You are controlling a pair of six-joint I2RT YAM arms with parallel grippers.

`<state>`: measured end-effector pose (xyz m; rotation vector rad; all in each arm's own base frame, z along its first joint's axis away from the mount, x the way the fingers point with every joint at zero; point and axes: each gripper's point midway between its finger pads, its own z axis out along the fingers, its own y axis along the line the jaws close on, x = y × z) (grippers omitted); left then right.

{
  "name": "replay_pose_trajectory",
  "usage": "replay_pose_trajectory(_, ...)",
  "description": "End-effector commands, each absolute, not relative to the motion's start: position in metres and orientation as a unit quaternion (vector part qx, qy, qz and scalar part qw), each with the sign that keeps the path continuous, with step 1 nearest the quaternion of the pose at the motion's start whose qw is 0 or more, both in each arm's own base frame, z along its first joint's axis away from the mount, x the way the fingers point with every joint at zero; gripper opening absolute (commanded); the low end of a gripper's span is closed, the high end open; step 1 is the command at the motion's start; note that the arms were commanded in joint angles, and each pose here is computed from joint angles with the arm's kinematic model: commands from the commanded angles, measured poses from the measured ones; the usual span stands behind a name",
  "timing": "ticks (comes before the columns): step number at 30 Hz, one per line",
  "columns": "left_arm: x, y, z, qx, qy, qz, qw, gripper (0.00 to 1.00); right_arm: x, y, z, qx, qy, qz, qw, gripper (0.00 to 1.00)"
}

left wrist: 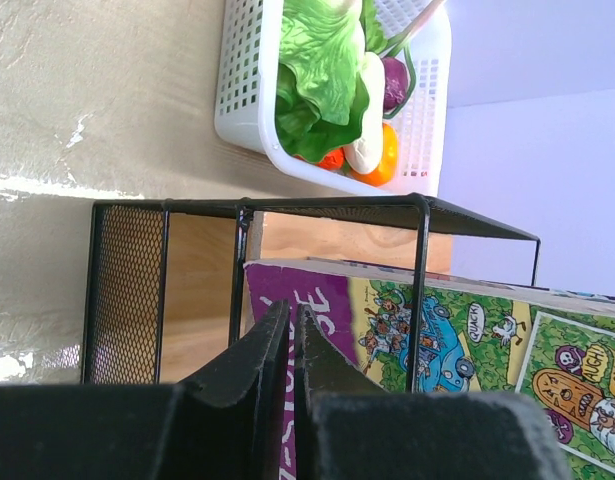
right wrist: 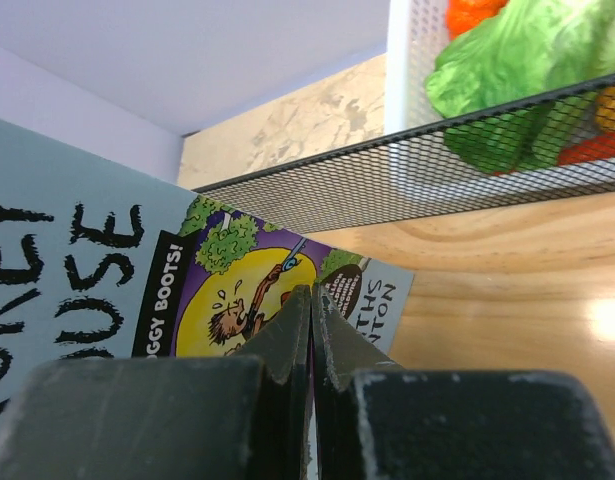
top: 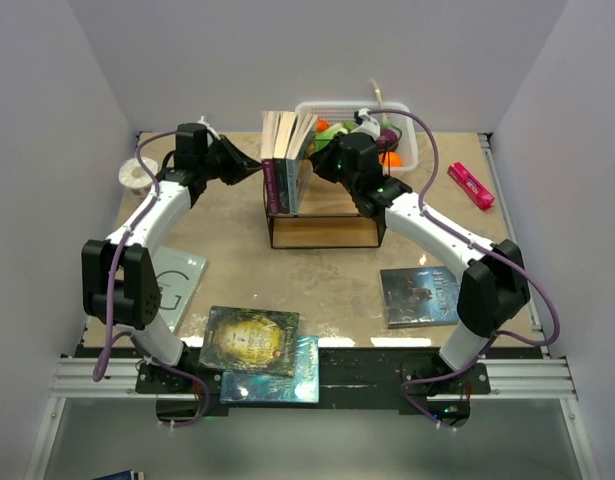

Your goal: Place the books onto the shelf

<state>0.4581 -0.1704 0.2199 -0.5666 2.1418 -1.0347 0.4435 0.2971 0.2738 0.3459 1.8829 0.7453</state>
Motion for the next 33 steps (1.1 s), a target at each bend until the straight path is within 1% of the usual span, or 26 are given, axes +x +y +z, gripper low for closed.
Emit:
replay_pose_trajectory(1, 0.467, -0.175, 0.247, -0.202, 0.805, -0.426, 0.361, 0.11, 0.452, 0.31, 0.305, 0.144, 0.755, 0.356, 0.532, 0.0)
replay_pose_trajectory(15, 0.466, -0.177, 0.247, -0.2, 0.804, -0.431, 0.358, 0.11, 0.455, 0.323, 0.304, 0.128, 0.757, 0.37, 0.524, 0.0)
replay_pose_trajectory(23, 0.465, -0.176, 0.248, -0.198, 0.805, -0.428, 0.36, 0.11, 0.452, 0.321, 0.305, 0.123, 0.761, 0.365, 0.522, 0.0)
replay_pose_trajectory(33, 0.465, -0.163, 0.245, -0.208, 0.806, -0.418, 0.364, 0.11, 0.444, 0.291, 0.306, 0.121, 0.775, 0.316, 0.534, 0.0)
